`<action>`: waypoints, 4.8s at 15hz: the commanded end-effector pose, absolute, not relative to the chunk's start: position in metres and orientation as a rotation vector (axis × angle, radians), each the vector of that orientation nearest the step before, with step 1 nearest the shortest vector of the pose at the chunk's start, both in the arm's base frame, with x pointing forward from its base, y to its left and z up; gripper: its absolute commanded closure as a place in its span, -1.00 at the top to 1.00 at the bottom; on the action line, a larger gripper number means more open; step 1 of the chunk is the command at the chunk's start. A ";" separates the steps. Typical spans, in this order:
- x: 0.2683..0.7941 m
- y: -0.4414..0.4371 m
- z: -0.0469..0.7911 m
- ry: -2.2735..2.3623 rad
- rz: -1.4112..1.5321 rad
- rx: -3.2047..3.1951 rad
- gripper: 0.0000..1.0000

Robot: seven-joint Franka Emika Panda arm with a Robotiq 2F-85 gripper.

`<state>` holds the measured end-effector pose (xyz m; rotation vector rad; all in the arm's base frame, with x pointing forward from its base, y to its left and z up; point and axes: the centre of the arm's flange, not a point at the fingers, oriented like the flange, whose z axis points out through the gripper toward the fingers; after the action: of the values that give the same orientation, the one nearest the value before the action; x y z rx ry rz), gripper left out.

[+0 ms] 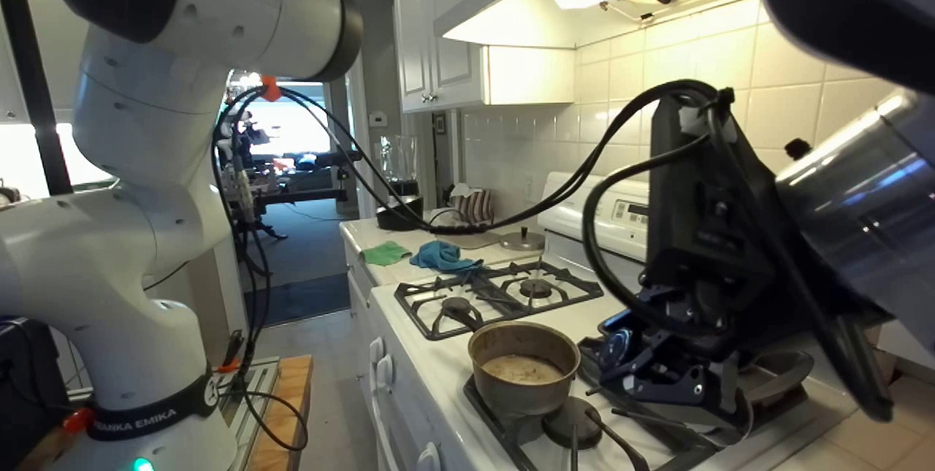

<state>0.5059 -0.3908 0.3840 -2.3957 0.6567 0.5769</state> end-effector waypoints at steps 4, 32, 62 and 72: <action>0.530 -0.418 0.394 0.630 0.654 -2.365 -0.50; 0.596 -0.330 0.298 0.512 0.262 -2.807 -0.50; 0.587 -0.298 0.272 0.488 -0.013 -2.963 1.00; 0.552 -0.286 0.264 0.329 -0.124 -3.018 1.00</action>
<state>0.5712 -0.2967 0.2636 -2.9912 0.3830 -0.0460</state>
